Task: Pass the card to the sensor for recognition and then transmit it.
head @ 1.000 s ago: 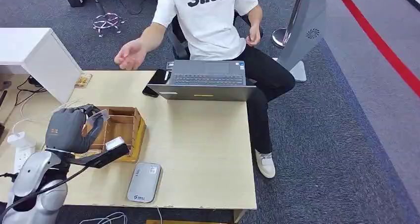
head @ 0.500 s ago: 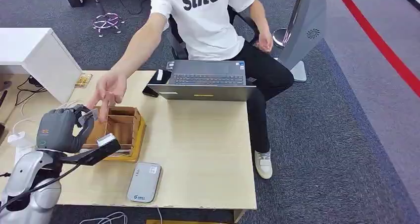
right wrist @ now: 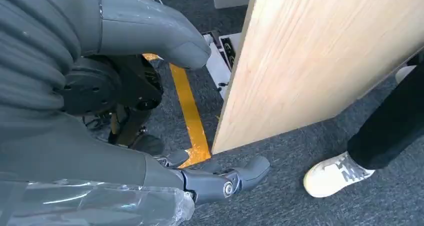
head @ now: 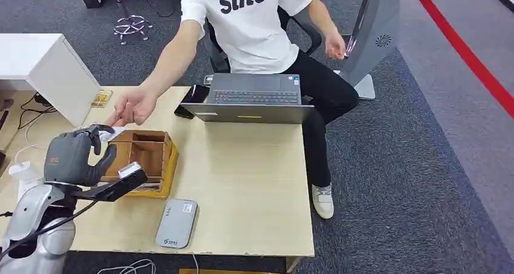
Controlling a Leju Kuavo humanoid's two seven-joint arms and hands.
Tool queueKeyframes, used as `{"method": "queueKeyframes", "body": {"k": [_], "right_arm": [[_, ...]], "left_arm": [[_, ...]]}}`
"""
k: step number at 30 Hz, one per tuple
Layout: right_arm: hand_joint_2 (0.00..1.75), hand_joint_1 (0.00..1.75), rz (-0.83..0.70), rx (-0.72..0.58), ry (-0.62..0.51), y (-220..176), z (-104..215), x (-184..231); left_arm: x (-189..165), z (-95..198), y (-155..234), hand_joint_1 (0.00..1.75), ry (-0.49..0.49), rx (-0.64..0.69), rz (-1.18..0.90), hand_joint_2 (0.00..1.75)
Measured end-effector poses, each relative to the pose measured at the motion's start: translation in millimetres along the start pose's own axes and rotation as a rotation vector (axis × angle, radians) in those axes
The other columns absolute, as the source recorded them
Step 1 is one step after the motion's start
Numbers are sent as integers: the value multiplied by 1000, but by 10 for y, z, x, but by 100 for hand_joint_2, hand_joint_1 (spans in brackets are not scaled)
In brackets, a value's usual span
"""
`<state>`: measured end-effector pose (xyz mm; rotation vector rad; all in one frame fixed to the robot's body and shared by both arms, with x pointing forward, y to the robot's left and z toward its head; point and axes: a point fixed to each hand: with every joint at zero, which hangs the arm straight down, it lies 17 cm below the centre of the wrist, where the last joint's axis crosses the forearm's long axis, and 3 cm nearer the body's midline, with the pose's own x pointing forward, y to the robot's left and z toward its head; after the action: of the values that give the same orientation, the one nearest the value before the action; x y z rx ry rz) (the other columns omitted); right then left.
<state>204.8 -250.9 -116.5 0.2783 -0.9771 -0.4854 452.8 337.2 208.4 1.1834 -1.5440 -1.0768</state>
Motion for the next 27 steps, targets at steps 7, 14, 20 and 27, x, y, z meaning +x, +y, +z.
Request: {"method": "queueKeyframes", "body": {"k": [7,14,20,27], "right_arm": [[175,0,0,-1,0,-3,0,-1],[175,0,-2,-6,-1,-14,2,0],[175,0,44,14,13,-28,-30,10],[175,0,62,13,21,-86,-63,14]], "left_arm": [[20,-2,3,0,-4,3,6,175],[161,49,-40,0,-54,-17,49,175],[391,325,-577,0,-141,-246,60,175],[481,522,-984,0,-194,-389,18,175]]}}
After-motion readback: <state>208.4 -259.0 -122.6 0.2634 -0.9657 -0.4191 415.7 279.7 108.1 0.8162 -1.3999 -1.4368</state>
